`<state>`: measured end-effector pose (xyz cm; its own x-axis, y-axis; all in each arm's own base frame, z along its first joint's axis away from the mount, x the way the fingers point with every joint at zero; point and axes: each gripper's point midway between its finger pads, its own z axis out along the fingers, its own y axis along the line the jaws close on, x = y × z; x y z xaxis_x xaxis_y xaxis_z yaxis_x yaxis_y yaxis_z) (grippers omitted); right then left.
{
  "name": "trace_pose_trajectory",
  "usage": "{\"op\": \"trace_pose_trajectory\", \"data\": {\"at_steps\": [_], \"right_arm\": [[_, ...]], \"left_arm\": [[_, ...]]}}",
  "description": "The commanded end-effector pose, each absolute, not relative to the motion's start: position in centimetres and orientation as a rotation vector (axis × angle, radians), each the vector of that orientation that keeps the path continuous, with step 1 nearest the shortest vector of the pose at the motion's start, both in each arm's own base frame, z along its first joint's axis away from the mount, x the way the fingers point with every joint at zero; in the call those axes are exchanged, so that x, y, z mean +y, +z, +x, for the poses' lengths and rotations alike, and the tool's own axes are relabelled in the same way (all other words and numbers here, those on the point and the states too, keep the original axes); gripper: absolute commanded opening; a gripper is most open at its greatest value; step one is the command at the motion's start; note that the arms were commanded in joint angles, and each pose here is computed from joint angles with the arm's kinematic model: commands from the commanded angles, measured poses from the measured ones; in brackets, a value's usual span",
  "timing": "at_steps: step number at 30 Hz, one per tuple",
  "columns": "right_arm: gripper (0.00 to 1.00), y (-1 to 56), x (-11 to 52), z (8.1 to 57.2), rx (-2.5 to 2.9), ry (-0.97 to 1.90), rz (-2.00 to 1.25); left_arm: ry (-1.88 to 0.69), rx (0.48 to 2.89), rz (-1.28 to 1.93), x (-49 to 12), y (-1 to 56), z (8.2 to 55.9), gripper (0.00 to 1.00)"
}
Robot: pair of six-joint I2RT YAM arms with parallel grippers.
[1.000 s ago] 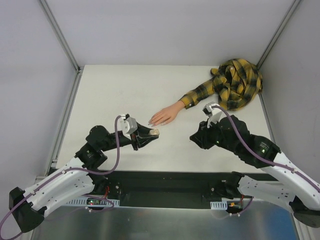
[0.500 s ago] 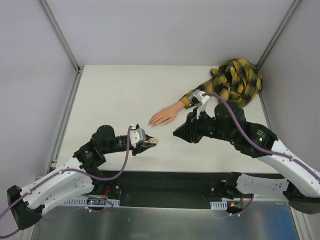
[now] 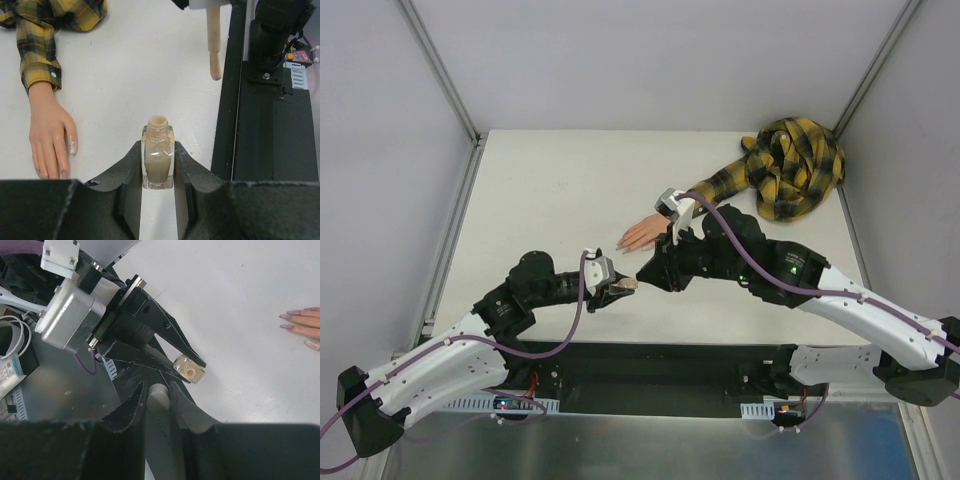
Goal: Paint the nails
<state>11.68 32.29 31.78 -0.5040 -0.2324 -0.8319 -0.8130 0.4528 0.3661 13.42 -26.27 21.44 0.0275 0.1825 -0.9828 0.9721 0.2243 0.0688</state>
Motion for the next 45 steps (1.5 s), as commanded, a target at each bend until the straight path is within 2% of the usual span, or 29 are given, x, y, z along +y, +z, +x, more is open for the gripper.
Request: {"op": "trace_pose_trajectory", "data": {"at_steps": [1, 9, 27, 45], "right_arm": [[0.01, 32.8, 32.8, 12.2, 1.92, 1.026, -0.852], [0.01, 30.7, 33.4, 13.8, 1.958, 0.928, -0.843], [0.0, 30.8, 32.8, 14.7, 1.956, 0.873, -0.802], [0.01, 30.8, 33.7, 13.7, 1.954, 0.951, -0.839]], "left_arm": [[-0.944, 1.328, 1.142, -26.9, 23.6, 13.5, 0.0], [-0.962, 1.311, 1.134, -26.9, 24.1, 13.2, 0.0], [-0.975, 1.29, 1.139, -26.9, 24.5, 12.9, 0.0], [-0.987, 1.301, 1.145, -27.2, 24.3, 12.8, 0.0]]}}
